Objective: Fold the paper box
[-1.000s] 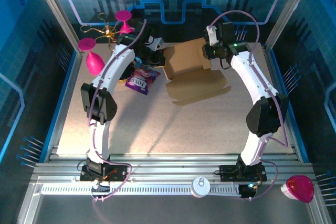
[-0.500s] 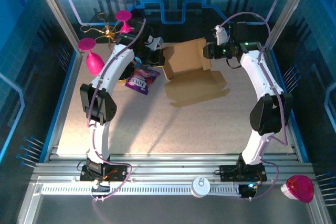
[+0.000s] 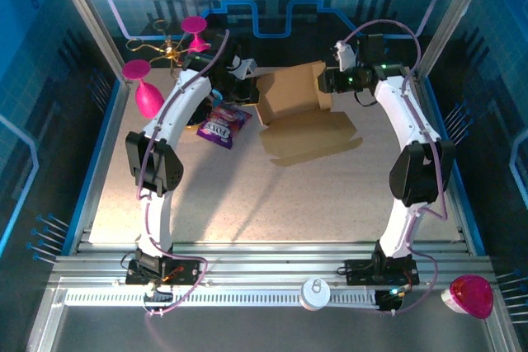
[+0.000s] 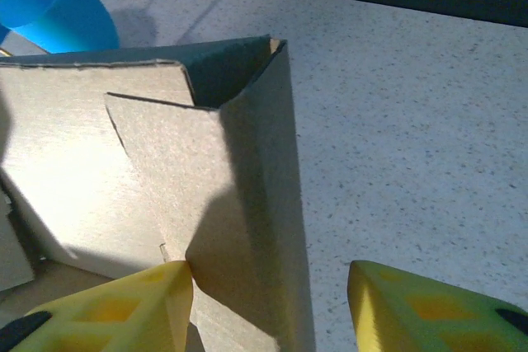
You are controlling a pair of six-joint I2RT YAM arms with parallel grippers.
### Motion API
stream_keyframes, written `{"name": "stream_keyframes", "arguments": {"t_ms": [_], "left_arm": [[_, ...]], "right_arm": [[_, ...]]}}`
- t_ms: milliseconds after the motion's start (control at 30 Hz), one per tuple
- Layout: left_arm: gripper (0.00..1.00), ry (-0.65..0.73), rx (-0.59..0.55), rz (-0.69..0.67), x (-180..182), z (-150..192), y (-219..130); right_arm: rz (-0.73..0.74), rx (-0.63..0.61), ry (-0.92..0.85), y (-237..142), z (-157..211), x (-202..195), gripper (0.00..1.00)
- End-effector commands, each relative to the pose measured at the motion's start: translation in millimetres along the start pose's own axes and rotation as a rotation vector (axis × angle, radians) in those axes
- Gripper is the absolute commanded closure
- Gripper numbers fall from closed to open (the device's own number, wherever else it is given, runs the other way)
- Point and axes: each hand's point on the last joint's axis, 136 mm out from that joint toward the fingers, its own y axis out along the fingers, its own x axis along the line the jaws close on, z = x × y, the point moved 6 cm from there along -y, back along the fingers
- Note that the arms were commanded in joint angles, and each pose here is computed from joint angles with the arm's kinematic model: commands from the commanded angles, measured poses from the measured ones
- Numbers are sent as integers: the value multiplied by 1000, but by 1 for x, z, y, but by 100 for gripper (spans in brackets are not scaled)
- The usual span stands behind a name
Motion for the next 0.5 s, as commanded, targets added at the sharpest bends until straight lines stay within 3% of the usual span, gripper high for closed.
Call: {"name": "stream_keyframes", "arguments": {"t_ms": [0,467], "left_arm": [[100,51,-24,54,-19,3,-21],[100,49,-23,44,-16,0,-17]], "right_arm": [[80,31,-27,9,1,-2,50],[203,13,-76,15,-5,9,79]]}}
